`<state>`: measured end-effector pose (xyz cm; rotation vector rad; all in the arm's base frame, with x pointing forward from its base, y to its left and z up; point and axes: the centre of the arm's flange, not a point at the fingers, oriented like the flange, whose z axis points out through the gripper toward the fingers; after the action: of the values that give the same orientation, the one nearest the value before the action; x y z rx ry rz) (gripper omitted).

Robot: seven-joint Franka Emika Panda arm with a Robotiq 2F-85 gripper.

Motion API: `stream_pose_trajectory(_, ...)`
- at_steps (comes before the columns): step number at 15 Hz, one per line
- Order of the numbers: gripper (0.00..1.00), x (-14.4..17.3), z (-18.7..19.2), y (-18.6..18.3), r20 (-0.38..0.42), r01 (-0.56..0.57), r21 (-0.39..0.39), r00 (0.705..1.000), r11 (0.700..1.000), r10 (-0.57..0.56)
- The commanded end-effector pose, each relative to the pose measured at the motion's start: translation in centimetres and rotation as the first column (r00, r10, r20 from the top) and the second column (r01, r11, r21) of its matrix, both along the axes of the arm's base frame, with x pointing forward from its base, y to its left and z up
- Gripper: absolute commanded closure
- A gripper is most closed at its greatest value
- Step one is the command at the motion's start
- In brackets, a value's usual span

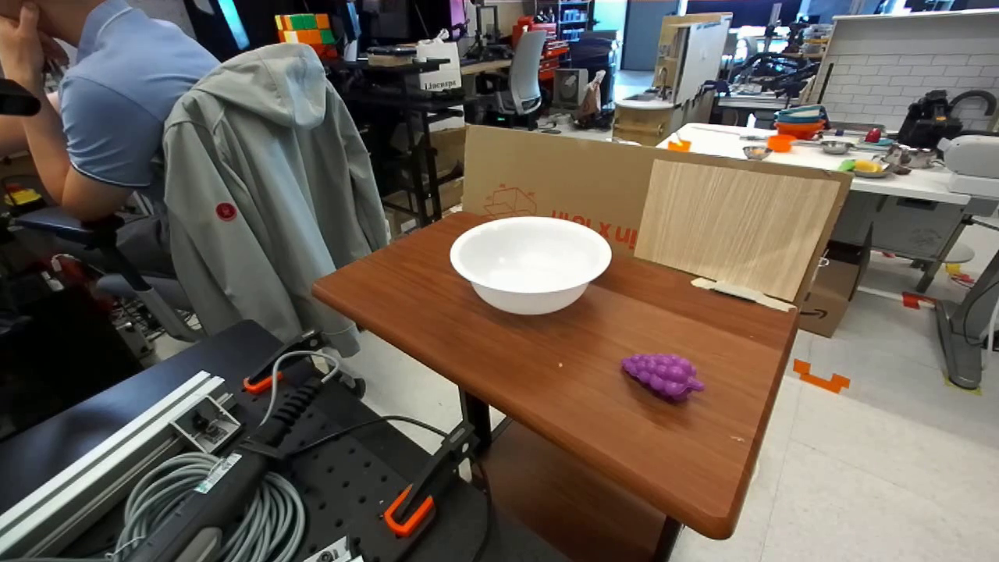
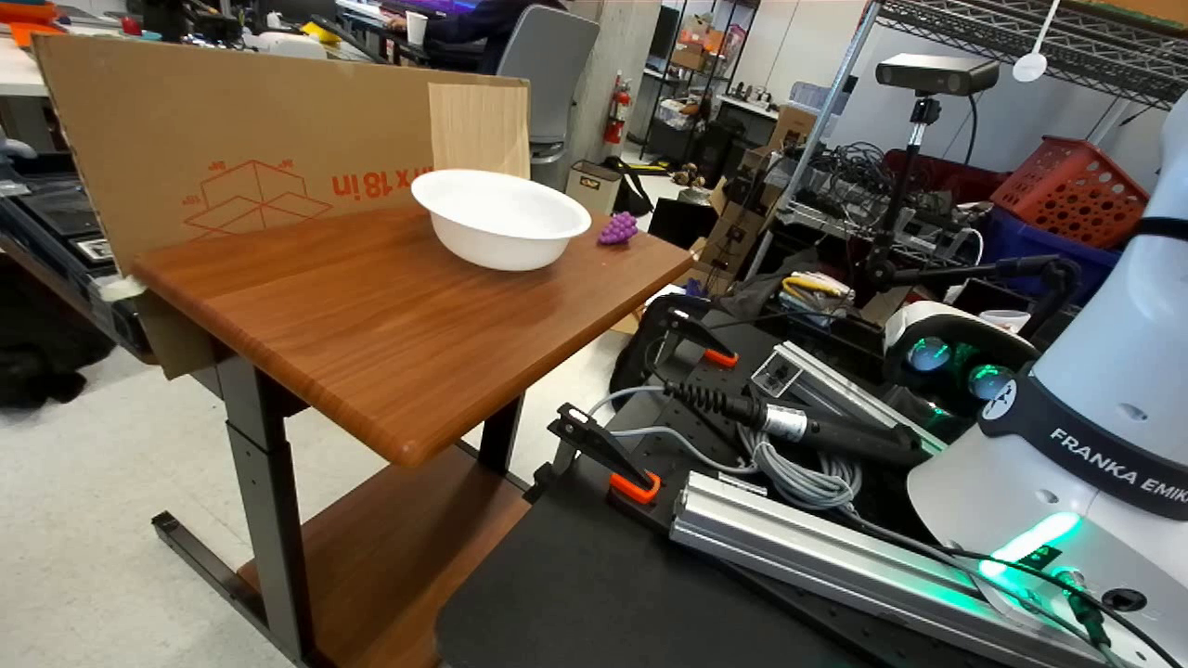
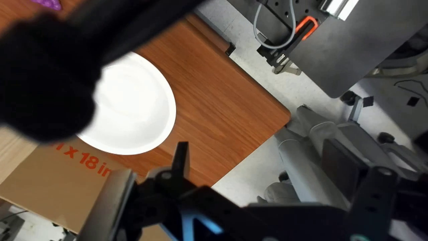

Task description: Pick up the purple object from the table and put it in the bowl

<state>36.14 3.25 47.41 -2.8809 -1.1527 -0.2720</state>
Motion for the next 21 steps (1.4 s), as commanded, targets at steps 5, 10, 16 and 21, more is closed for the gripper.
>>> stream_pose_trajectory(5, 0.00, -1.5, -0.7, -6.3, -0.102, -0.171, 0.082, 0.979, 0.982, 0.179)
stream_pose_trajectory(10, 0.00, -0.4, -2.2, -5.3, -0.078, -0.157, 0.072, 0.984, 0.985, 0.162)
stream_pose_trajectory(16, 0.00, 1.6, -3.2, -8.0, -0.113, -0.420, -0.035, 0.903, 0.907, 0.414)
stream_pose_trajectory(21, 0.00, 4.1, -2.2, -16.0, -0.185, -0.512, -0.202, 0.857, 0.835, 0.481)
